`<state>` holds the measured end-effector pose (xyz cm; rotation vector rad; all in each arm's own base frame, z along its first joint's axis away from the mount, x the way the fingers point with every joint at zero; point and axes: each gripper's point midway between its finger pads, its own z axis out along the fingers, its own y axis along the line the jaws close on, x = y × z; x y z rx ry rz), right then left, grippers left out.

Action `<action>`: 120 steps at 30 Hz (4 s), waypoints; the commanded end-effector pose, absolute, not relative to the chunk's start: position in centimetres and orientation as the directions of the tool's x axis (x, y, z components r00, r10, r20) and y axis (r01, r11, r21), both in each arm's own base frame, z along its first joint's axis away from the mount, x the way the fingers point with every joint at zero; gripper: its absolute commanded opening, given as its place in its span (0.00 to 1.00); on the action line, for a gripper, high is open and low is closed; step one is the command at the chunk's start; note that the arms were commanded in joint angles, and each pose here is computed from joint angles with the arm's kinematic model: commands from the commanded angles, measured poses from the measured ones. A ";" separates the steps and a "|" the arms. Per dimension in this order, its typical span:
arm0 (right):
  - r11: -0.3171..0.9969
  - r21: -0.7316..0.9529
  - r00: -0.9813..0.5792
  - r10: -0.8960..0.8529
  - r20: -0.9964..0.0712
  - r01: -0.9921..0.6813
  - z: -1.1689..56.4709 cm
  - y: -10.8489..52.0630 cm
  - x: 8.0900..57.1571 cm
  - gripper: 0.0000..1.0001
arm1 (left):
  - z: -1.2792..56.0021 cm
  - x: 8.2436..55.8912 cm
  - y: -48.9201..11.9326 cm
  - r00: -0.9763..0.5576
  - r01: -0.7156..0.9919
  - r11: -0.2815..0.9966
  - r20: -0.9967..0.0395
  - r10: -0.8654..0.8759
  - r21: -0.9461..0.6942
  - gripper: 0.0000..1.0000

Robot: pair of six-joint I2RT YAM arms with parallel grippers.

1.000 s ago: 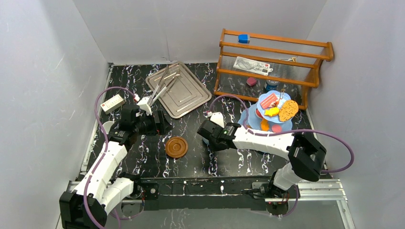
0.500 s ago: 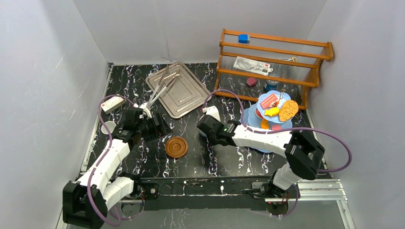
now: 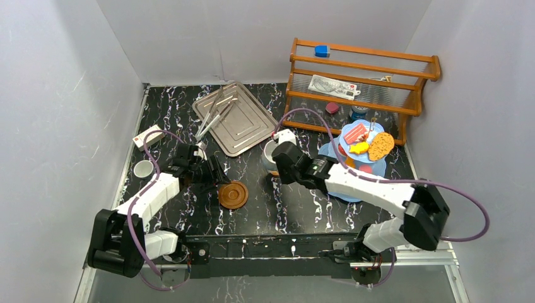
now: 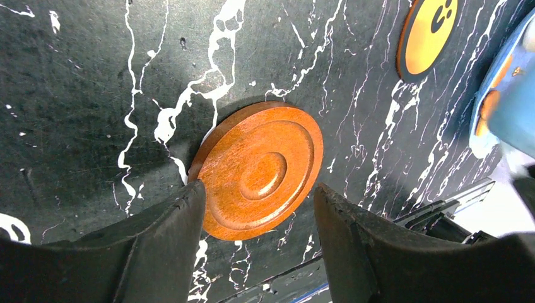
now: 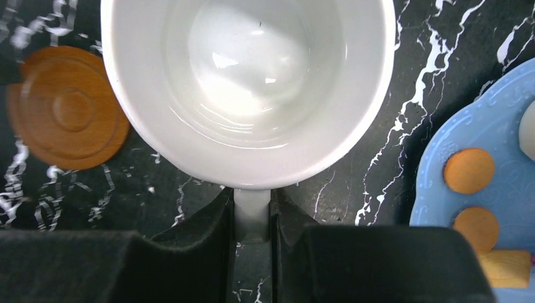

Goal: Serve the afternoon tea
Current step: Pick up the cup at the center of the board, then move the coaster to the center of the board.

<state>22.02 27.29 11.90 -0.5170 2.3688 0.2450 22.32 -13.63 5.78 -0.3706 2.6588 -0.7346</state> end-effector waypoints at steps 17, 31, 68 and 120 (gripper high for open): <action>0.826 0.238 -0.563 -0.112 -0.819 -0.511 23.0 26.6 20.0 0.00 | 4.0 21.5 -14.3 -0.921 -0.123 0.887 -0.282 -0.269 -0.445 0.65; 0.812 0.267 -0.560 -0.087 -0.824 -0.518 24.0 25.3 18.8 0.00 | 4.7 21.9 -12.9 -0.900 -0.156 0.909 -0.323 -0.292 -0.386 0.71; 0.789 0.291 -0.582 -0.101 -0.807 -0.541 23.5 24.5 17.2 0.00 | 3.4 21.1 -18.9 -0.914 -0.194 0.795 -0.188 -0.359 -0.574 0.53; 0.767 0.343 -0.700 -0.189 -0.688 -0.543 17.9 24.7 14.5 0.00 | 4.5 23.4 -29.6 -0.946 0.104 0.755 -0.299 -0.126 -0.647 0.32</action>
